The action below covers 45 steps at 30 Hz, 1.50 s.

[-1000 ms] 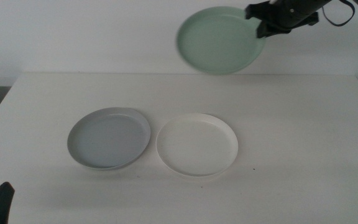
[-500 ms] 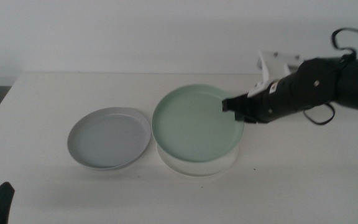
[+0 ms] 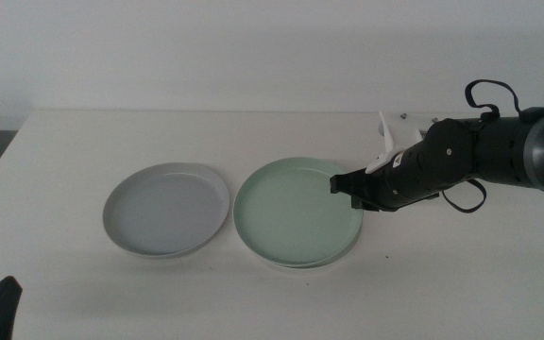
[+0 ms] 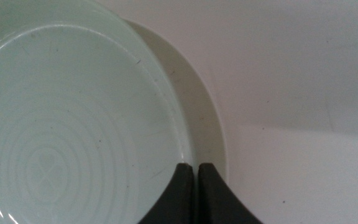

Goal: Stack the three bowls on top of each other.

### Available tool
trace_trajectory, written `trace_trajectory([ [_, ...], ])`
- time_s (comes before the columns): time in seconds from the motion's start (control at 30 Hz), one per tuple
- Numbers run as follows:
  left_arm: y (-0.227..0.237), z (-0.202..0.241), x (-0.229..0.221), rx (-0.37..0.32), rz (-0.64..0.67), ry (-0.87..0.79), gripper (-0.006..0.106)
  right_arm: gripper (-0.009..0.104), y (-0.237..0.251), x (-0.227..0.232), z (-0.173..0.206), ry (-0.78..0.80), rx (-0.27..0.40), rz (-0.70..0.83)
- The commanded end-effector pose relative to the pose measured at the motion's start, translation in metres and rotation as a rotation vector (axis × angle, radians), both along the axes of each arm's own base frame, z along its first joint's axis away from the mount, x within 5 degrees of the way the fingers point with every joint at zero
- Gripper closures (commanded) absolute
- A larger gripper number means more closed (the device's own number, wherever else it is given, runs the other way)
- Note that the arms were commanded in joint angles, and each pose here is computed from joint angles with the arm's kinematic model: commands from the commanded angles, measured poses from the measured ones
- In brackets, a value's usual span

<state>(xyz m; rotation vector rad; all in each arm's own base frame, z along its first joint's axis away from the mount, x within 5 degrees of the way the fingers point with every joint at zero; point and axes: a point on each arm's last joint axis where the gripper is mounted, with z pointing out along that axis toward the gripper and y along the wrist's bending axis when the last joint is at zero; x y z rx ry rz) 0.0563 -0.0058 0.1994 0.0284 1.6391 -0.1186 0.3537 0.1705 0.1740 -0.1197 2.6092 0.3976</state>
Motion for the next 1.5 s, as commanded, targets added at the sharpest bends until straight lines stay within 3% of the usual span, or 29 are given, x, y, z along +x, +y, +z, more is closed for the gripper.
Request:
trace_trajectory([
  [0.0,0.0,0.001,0.0,0.0,0.003,-0.017,0.007,0.096,0.0,0.0,0.001,-0.014,0.005,-0.006],
  [0.13,0.0,0.001,0.0,0.0,0.003,-0.017,0.007,0.081,-0.001,0.001,0.001,-0.017,-0.001,0.0],
  [0.3,0.0,0.001,0.0,0.0,0.003,-0.017,0.007,0.045,0.001,0.004,0.016,-0.016,0.006,0.008],
  [0.4,0.0,0.001,0.0,0.0,0.003,-0.017,0.007,0.025,0.0,0.003,0.05,-0.079,-0.011,0.061],
  [0.5,0.0,0.001,0.0,0.0,0.003,-0.017,0.007,0.014,-0.007,-0.008,0.098,-0.173,-0.065,0.134],
  [0.67,0.0,0.001,0.0,0.0,0.003,-0.017,0.007,0.013,-0.032,-0.062,0.188,-0.361,-0.098,0.239],
  [0.77,0.0,0.001,0.0,0.0,0.003,-0.017,0.007,0.013,-0.053,-0.115,0.22,-0.463,-0.062,0.259],
  [1.03,0.0,0.001,0.0,0.002,0.003,-0.017,0.007,0.016,-0.085,-0.223,0.211,-0.659,0.068,0.416],
  [1.47,0.0,0.001,0.0,-0.002,0.003,-0.016,0.007,0.019,-0.084,-0.234,0.21,-0.589,0.134,0.435],
])
